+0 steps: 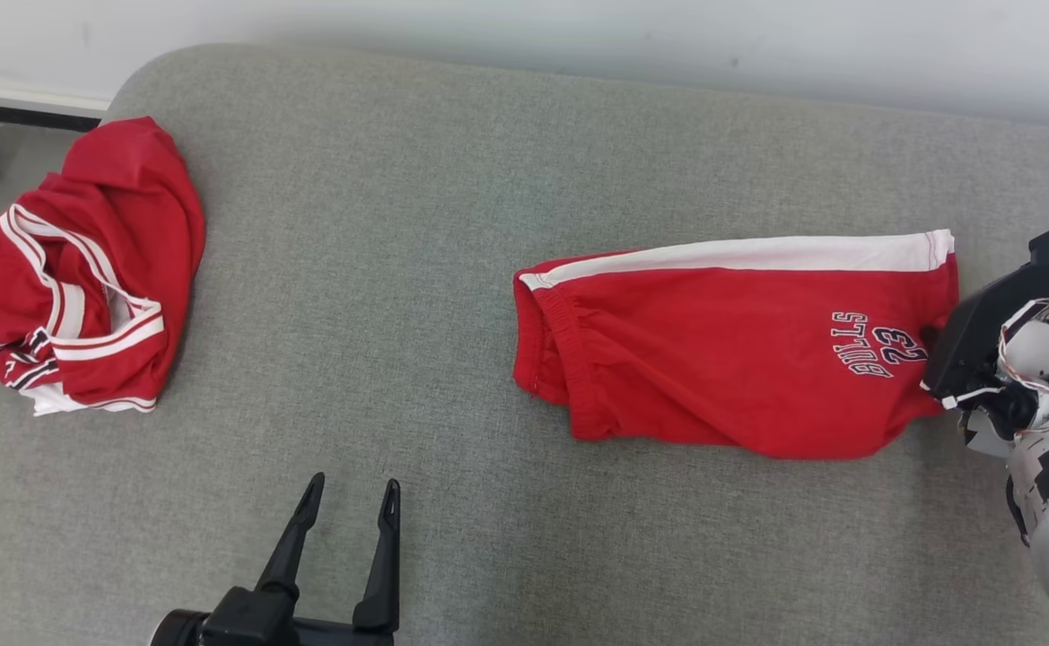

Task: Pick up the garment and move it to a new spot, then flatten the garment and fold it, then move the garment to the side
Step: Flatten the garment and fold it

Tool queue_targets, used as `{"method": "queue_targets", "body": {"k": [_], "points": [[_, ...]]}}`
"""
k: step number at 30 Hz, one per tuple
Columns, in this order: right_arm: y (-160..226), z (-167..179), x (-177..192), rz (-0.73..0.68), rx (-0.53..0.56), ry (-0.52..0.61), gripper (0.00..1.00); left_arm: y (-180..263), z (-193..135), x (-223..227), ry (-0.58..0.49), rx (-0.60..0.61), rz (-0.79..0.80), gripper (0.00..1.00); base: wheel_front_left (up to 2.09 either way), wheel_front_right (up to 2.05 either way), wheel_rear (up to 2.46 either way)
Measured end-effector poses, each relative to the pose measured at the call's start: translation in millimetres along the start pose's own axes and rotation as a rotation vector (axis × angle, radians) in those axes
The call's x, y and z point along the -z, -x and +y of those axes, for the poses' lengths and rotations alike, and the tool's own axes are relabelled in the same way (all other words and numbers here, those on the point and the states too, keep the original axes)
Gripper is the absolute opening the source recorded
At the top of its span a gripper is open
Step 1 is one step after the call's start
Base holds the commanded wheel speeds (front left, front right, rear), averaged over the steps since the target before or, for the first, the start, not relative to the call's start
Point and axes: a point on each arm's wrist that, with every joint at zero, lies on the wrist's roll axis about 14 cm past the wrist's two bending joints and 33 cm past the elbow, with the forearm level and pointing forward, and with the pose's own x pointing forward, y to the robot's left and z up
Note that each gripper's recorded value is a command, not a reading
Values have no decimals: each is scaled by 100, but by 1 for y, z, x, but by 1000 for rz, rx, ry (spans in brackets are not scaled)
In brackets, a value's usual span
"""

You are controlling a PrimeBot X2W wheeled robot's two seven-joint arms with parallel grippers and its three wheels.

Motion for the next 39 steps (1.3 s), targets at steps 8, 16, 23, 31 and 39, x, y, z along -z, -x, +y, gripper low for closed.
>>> {"method": "queue_targets", "body": {"k": [8,16,23,31,39], "points": [[15,-18,5,-36,32,-21,0,3,-1,-1,11,3,-5,100,0,0,0],[44,-67,4,-99,133,-37,0,3,-13,0,29,40,-6,100,0,0,0],[83,-122,-9,-175,267,15,0,2,-22,-4,37,66,-22,100,0,0,0],[100,-115,-30,-266,267,63,0,6,-24,-3,48,70,-20,100,0,0,0],[97,-32,-43,-309,117,207,0,9,-24,-9,54,66,-38,100,0,0,0]]}}
